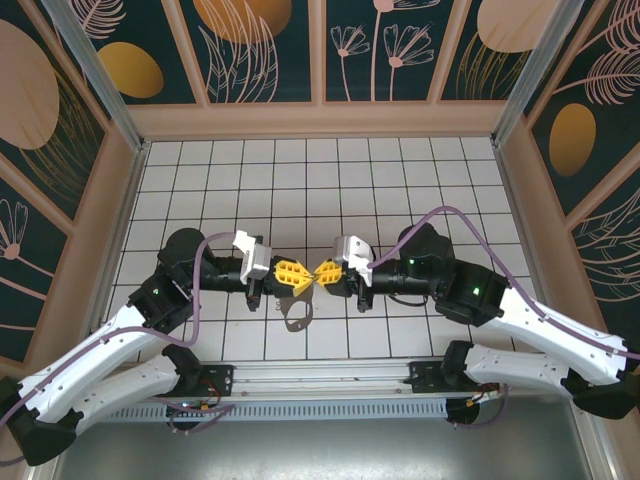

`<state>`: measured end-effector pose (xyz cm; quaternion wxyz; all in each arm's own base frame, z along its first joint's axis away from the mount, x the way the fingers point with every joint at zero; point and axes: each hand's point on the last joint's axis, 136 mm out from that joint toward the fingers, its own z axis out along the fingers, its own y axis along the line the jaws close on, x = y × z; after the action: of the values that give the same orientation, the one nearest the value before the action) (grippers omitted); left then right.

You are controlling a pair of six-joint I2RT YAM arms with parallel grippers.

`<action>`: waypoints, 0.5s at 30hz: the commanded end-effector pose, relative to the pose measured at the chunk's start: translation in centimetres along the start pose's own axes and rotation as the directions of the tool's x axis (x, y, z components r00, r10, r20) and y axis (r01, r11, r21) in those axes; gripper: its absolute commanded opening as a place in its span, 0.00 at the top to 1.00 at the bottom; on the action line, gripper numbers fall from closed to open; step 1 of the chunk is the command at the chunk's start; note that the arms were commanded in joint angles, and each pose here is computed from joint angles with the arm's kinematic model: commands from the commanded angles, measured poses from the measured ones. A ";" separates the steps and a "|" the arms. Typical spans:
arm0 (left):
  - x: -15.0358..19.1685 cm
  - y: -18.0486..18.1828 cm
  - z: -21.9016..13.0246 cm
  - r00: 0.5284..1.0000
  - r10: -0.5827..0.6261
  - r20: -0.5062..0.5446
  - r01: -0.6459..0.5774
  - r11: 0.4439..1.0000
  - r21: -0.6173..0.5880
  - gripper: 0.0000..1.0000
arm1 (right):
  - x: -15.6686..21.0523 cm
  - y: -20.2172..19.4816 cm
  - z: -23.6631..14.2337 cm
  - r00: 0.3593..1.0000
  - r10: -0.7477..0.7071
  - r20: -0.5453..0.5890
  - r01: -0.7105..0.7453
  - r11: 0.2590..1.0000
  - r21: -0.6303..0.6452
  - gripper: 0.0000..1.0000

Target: Put the keys on the keyring

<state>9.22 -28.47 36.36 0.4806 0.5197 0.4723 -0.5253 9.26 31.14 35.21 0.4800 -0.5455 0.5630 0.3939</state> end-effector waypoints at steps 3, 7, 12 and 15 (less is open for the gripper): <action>0.1 -1.0 0.1 1.000 0.006 -0.019 -0.005 0.999 0.048 1.00 | -5.0 -1.0 -2.5 0.984 -0.052 0.171 0.037 0.995 0.090 1.00; 0.0 -0.8 -0.1 1.000 0.011 -0.016 -0.010 0.999 0.030 1.00 | -5.6 -0.8 -3.8 0.976 -0.065 0.208 0.043 0.993 0.108 1.00; -0.1 -0.7 -0.1 1.000 0.012 -0.010 -0.011 1.000 0.025 1.00 | -5.3 -0.7 -3.8 0.980 -0.052 0.193 0.033 0.994 0.101 1.00; -0.2 -0.6 -0.1 1.000 0.014 -0.007 -0.014 1.000 0.016 1.00 | -5.0 -0.7 -3.9 0.982 -0.041 0.186 0.022 0.994 0.104 1.00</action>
<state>9.48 -28.52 36.07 0.4797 0.5187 0.4808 -0.5193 8.72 29.00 38.47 0.5276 -0.5198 0.5382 0.4021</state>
